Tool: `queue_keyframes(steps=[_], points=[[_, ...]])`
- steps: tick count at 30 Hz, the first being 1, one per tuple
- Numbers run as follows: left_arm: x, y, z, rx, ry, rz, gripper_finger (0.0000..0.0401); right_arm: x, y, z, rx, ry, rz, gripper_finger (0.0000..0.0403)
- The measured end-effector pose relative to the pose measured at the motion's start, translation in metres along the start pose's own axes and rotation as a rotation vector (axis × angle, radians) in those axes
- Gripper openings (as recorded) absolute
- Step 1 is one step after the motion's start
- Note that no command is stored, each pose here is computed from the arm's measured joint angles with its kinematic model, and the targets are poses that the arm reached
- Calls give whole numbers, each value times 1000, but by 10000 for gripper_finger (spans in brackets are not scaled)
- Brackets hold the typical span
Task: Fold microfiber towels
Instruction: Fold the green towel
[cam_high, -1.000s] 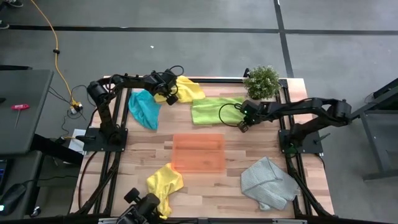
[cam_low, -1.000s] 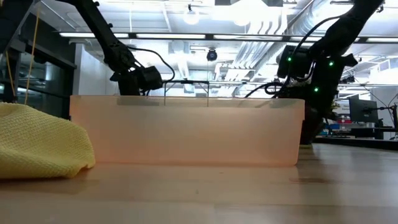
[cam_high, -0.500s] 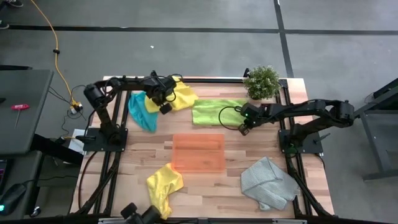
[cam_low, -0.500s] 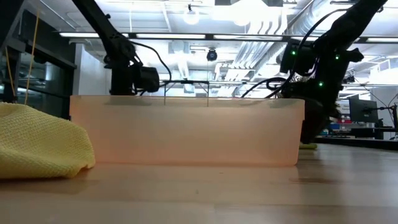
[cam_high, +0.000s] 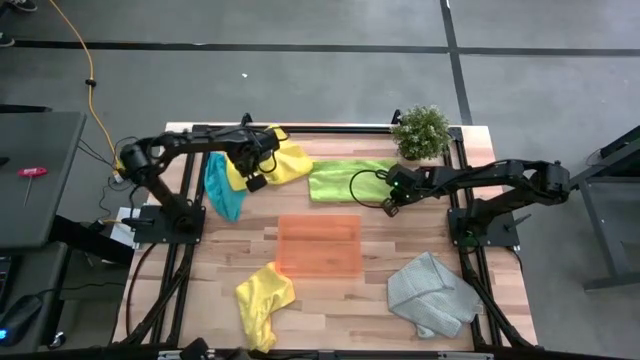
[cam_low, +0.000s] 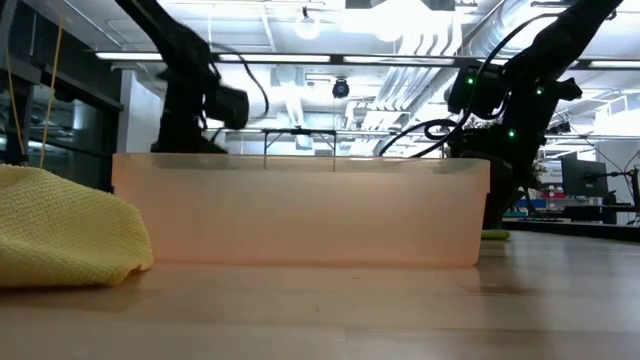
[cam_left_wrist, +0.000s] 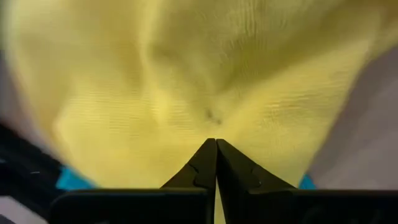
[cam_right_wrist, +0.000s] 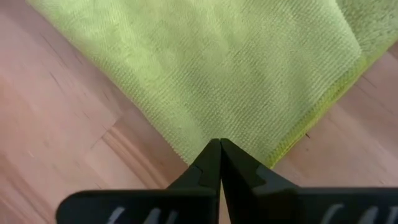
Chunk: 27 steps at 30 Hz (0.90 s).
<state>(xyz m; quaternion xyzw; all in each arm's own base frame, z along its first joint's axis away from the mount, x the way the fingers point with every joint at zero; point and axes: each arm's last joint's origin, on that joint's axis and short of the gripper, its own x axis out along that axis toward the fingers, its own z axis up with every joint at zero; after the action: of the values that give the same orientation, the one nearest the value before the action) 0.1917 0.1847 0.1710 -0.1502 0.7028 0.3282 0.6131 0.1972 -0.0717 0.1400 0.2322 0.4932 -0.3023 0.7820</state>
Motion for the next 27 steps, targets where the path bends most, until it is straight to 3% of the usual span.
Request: queue_keyframes(steps=[6,11,14,20,27], points=[[-36,13,-3,-102,-254,55,0,-2,0,3,-13,-49,-20,0],[-60,7,13,-31,-558,-149,0,-16,0,11,-32,-172,-11,0],[-61,-3,27,6,-667,-233,0,-28,0,15,-44,-251,15,0],[-36,-37,58,105,-710,-277,0,-48,-1,18,-39,-357,57,0],[13,-55,74,149,-586,-290,0,-51,0,19,6,-370,96,0]])
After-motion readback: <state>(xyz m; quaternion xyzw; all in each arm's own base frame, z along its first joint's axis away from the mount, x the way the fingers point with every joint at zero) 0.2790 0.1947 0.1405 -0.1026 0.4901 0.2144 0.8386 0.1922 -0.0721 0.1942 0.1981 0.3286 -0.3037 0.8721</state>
